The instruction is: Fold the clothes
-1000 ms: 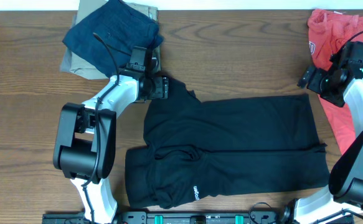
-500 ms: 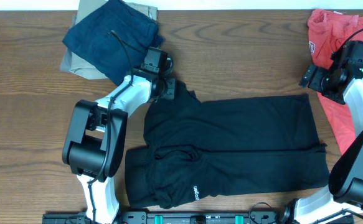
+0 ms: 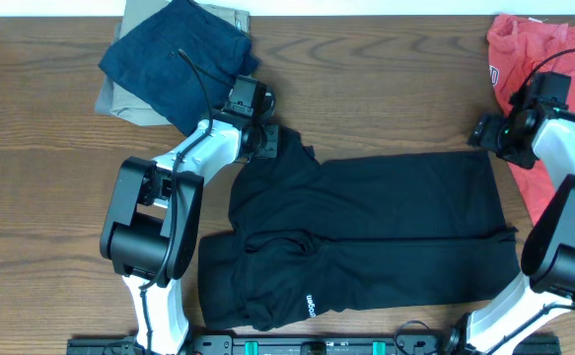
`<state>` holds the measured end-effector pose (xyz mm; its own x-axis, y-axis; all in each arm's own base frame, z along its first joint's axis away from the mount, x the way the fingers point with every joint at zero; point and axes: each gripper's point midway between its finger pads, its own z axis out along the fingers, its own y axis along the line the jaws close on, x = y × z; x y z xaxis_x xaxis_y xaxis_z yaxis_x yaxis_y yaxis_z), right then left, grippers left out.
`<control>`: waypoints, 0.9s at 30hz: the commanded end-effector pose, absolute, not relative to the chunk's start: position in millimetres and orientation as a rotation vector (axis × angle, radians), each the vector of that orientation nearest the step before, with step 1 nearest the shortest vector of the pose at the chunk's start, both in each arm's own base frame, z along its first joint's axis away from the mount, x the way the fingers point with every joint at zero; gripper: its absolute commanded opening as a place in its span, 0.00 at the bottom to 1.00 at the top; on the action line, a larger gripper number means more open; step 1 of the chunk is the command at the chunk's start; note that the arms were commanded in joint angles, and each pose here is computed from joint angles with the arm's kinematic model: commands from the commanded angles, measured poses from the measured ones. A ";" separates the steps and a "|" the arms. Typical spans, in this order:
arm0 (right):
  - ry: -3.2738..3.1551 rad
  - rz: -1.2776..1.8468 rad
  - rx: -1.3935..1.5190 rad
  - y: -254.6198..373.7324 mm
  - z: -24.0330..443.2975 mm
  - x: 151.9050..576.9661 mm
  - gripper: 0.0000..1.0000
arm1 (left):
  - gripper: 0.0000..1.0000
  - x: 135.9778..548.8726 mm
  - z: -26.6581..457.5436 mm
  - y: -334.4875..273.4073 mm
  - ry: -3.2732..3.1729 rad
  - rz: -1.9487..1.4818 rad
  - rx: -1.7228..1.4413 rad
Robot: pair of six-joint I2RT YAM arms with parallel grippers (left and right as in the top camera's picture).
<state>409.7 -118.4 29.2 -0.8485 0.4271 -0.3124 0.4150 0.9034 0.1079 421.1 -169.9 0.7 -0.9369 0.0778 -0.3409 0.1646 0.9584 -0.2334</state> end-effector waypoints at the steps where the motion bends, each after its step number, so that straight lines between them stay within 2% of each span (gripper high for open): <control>1: 2.757 0.049 0.603 -116.5 20.9 412.3 0.86 | 0.13 399.2 -33.5 -165.6 2.883 -0.351 0.166; 11: 2.804 0.223 0.594 -94.0 12.2 406.3 0.86 | 0.13 399.8 -33.2 -165.9 2.880 -0.353 0.166; 17: 2.840 0.224 0.591 -92.9 3.1 400.8 0.84 | 0.13 399.7 -33.3 -165.9 2.880 -0.353 0.166; 23: 2.868 0.228 0.602 -91.8 -4.7 396.0 0.66 | 0.13 399.5 -33.4 -165.8 2.882 -0.352 0.166; 27: 2.868 0.228 0.602 -91.7 -4.6 396.1 0.33 | 0.13 399.4 -33.4 -165.8 2.882 -0.352 0.166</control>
<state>394.1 -95.9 1.5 -0.8895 0.4203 -0.1792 0.3899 0.9027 0.1821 420.9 -170.4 0.6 -0.9371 0.0780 -0.3403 0.1655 0.9575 -0.2361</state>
